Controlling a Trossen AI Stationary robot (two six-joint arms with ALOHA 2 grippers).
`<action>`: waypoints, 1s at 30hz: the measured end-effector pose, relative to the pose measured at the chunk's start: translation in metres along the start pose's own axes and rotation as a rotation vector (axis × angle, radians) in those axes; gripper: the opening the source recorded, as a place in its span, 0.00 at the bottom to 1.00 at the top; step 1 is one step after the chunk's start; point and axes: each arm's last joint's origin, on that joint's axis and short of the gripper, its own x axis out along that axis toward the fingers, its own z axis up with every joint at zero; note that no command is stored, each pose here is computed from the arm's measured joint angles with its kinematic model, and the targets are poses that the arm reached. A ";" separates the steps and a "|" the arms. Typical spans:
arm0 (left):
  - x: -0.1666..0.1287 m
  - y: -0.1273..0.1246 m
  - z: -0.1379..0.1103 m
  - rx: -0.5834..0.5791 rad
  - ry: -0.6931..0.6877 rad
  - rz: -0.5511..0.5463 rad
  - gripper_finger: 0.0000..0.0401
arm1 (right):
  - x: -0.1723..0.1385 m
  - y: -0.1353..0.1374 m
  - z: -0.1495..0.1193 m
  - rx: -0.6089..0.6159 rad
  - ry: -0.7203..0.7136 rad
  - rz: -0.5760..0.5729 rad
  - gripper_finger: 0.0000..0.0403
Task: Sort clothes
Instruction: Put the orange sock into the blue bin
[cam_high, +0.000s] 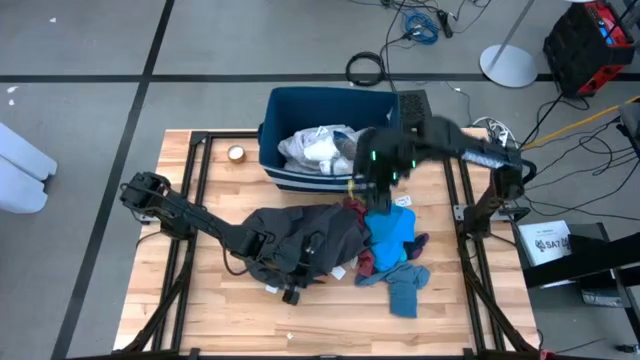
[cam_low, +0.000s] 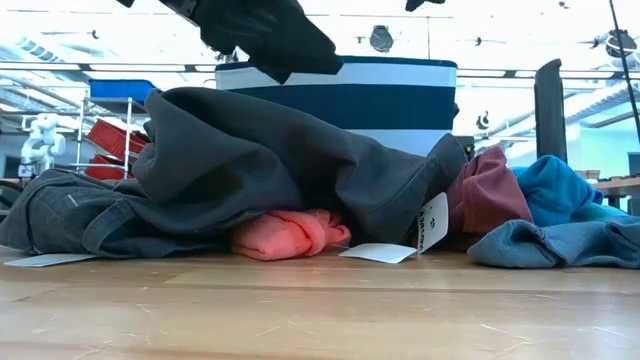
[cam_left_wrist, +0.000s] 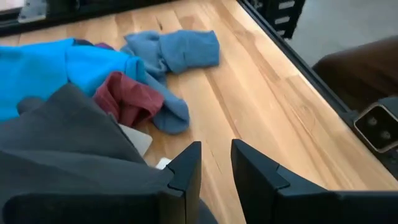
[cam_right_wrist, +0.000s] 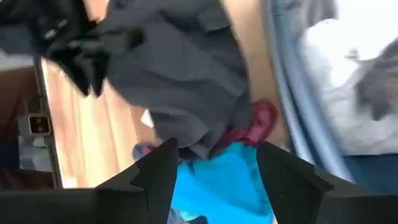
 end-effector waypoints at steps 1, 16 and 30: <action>0.000 -0.001 -0.001 0.002 0.012 -0.017 0.24 | 0.003 0.011 -0.003 -0.013 0.008 -0.019 0.51; 0.023 -0.005 0.000 0.127 0.224 -0.184 0.24 | 0.056 0.116 -0.072 -0.094 0.068 -0.262 0.51; 0.051 0.023 -0.036 0.193 0.508 0.028 0.24 | 0.110 0.149 -0.129 -0.077 0.095 -0.321 0.51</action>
